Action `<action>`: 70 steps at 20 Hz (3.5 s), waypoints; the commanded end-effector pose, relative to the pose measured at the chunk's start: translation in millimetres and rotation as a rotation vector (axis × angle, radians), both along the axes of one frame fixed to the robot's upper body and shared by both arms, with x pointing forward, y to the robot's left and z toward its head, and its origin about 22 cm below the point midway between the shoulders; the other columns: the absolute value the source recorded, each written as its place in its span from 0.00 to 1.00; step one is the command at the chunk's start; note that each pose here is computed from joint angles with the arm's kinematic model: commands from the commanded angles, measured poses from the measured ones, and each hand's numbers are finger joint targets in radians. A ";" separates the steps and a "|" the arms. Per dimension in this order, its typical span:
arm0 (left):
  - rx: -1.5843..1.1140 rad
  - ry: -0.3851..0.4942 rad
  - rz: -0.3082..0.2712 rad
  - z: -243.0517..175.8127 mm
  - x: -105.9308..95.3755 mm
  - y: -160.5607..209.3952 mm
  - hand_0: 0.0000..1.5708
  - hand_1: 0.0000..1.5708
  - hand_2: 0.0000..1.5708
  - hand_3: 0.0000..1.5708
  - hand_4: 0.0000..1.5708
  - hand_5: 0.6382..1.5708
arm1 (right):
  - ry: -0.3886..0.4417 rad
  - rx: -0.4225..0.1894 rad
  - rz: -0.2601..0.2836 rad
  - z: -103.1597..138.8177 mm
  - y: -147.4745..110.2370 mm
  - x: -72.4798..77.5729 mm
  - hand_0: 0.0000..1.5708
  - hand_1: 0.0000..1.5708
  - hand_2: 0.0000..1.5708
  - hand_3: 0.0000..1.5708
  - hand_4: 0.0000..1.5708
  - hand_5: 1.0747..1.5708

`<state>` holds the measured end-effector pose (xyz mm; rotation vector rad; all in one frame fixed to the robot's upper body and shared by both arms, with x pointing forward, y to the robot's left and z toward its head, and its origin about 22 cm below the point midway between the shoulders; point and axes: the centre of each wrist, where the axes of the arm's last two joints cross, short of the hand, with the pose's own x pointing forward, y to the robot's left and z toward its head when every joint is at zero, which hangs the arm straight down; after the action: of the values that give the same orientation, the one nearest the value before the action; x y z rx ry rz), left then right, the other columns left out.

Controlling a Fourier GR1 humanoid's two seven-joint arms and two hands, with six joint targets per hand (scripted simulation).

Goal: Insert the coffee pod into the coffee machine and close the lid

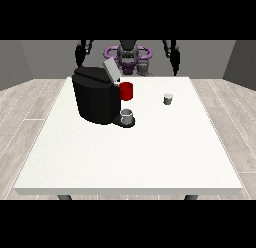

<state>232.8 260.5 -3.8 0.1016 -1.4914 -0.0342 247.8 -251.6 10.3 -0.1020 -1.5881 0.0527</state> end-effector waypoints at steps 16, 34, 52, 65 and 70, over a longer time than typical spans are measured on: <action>0.554 -0.077 -0.245 67.8 61.9 89.5 0.00 0.00 0.00 0.00 0.00 1.00 | -0.103 -0.123 -0.053 11.7 36.3 18.4 0.00 0.00 0.00 0.00 0.00 1.00; 0.801 0.073 -0.291 23.6 106.5 76.4 0.00 0.00 0.19 0.00 0.00 1.00 | -0.048 -0.074 0.018 17.2 65.8 35.7 0.00 0.00 0.00 0.00 0.00 1.00; 1.214 0.003 -0.373 16.2 126.5 70.1 0.58 0.58 0.66 0.57 0.21 1.00 | -0.076 -0.069 0.036 -8.4 73.6 47.3 0.00 0.00 0.00 0.00 0.00 1.00; 1.187 0.033 -0.457 15.0 139.4 63.4 0.76 0.76 0.82 0.77 0.32 1.00 | 0.058 -0.157 -0.066 -21.3 23.1 57.1 0.00 0.00 0.00 0.00 0.00 1.00; 1.001 -0.060 -0.512 22.5 152.2 35.6 0.92 0.92 0.91 0.87 0.33 1.00 | 0.086 -0.191 -0.070 -38.2 39.5 45.9 0.00 0.00 0.00 0.00 0.00 1.00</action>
<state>376.4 319.8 13.6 0.6328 -1.3249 -1.2169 294.8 -208.4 -16.2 -0.2509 -1.5137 0.1433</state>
